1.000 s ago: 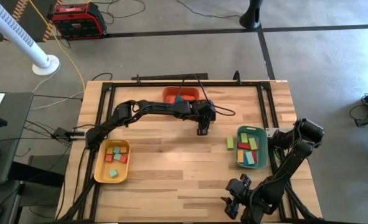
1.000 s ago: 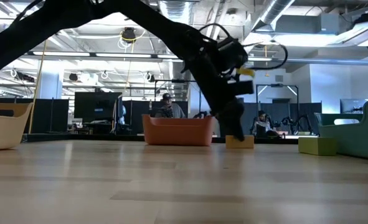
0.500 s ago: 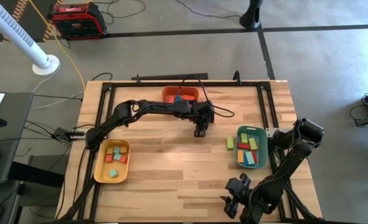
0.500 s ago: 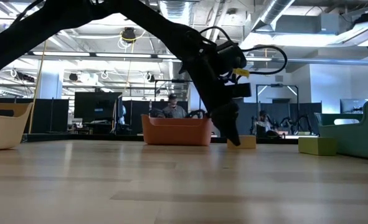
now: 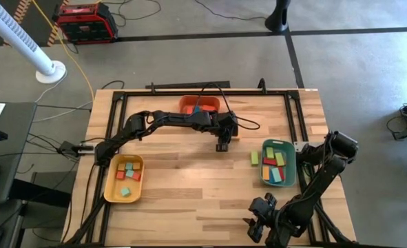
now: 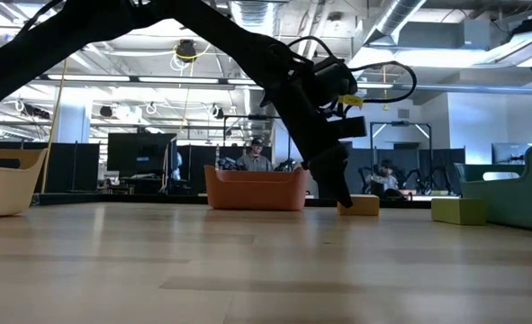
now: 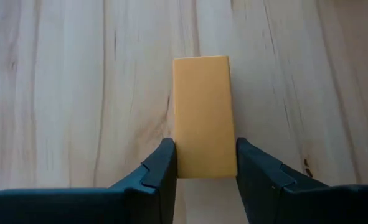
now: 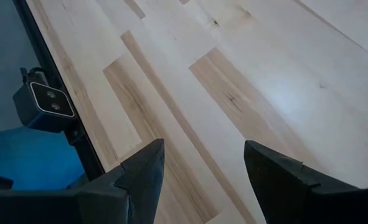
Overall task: Sort blocks by size
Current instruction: Put the large yellow block into the orange bin
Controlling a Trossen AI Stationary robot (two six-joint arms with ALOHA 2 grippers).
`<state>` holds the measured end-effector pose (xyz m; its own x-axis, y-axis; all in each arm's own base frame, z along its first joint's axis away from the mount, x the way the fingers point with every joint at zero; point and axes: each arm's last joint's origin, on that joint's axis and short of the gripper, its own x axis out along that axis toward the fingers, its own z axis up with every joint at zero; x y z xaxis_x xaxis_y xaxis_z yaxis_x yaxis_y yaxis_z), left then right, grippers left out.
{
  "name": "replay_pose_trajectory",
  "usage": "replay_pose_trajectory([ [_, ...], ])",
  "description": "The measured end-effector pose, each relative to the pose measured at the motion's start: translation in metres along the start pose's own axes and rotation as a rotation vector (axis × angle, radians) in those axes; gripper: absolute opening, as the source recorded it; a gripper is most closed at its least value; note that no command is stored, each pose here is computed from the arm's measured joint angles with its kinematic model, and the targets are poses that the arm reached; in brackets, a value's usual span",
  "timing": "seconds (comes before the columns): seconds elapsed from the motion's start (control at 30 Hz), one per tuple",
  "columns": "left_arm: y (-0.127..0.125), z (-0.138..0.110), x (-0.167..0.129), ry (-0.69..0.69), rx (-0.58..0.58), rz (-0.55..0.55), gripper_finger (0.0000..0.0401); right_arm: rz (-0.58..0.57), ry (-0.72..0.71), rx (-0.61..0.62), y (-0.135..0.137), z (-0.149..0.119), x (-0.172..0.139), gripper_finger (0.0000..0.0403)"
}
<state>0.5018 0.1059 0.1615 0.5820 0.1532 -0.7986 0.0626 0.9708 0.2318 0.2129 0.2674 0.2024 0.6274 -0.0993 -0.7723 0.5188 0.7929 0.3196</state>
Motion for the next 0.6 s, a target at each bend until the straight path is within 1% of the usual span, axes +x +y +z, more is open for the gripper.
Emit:
replay_pose_trajectory([
  [0.37, -0.002, 0.002, -0.001, -0.003, 0.033, -0.002, 0.0124, 0.005, 0.000, 0.003, 0.001, 0.000, 0.000, 0.0249],
  [0.5, -0.002, 0.010, -0.008, -0.001, 0.059, -0.006, 0.0124, 0.003, 0.000, -0.003, 0.000, 0.000, 0.000, 0.0249],
  [0.6, 0.001, 0.018, -0.019, 0.023, 0.079, -0.014, 0.0124, 0.001, 0.000, -0.004, 0.000, 0.000, 0.000, 0.0249],
])
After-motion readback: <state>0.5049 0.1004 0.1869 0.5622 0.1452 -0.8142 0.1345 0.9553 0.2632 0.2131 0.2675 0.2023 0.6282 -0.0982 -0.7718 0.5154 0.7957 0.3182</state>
